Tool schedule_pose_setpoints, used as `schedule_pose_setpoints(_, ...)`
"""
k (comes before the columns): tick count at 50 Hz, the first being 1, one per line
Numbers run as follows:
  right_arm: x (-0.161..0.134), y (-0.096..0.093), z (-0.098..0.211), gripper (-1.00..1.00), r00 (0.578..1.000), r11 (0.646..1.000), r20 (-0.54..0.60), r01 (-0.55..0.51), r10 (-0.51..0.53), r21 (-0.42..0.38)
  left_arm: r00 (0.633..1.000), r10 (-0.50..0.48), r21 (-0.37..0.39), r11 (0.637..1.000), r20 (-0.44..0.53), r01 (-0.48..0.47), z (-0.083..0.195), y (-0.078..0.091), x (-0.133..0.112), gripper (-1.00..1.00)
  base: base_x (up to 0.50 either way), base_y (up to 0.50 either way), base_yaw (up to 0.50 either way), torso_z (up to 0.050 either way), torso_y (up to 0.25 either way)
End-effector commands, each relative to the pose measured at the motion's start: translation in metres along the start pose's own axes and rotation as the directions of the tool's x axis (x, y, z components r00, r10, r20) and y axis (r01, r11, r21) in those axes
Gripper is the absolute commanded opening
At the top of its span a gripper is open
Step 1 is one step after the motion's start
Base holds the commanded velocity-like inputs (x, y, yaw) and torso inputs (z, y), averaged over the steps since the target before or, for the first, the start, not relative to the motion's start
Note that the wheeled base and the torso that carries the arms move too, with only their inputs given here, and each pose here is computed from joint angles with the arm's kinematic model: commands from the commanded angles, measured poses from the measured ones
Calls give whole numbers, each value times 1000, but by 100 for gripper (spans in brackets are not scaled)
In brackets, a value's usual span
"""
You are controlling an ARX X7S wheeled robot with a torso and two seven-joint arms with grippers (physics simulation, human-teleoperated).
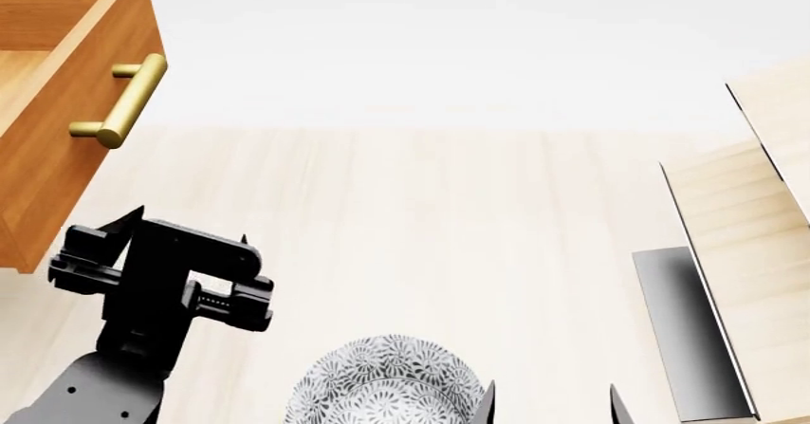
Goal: Close the top drawer of the cabinet.
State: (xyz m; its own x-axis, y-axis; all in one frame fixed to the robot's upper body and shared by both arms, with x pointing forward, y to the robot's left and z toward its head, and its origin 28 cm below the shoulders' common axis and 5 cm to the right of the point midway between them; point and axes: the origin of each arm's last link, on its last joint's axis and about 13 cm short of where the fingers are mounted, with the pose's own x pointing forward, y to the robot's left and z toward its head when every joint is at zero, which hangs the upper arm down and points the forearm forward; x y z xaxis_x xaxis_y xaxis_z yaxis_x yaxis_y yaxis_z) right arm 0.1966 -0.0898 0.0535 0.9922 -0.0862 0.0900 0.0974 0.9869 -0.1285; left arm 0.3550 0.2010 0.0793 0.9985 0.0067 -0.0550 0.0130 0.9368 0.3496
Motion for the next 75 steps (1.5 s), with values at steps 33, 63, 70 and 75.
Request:
schedule_pose_setpoints(33, 4, -1, -5, 100, 1000, 1000, -17, -7, 7, -9, 906, 131, -446, 836, -403, -320, 72, 81, 60, 100, 0, 0, 0, 0, 0)
schedule_pose_setpoints(63, 9, -1, -7, 100, 1000, 1000, -26, 2, -2, -11, 793, 419, -485, 632, -443, -605, 77, 181, 48, 100, 0, 0, 0, 0, 0)
schedule_pose_setpoints(70, 9, -2, -6, 100, 1000, 1000, -25, 7, -7, -11, 767, 447, -498, 586, -460, -640, 69, 196, 42, 100, 0, 0, 0, 0, 0)
schedule_pose_setpoints(75, 11, -3, -7, 100, 1000, 1000, -28, 11, -11, -10, 752, 487, -521, 542, -444, -659, 68, 214, 36, 100, 0, 0, 0, 0, 0)
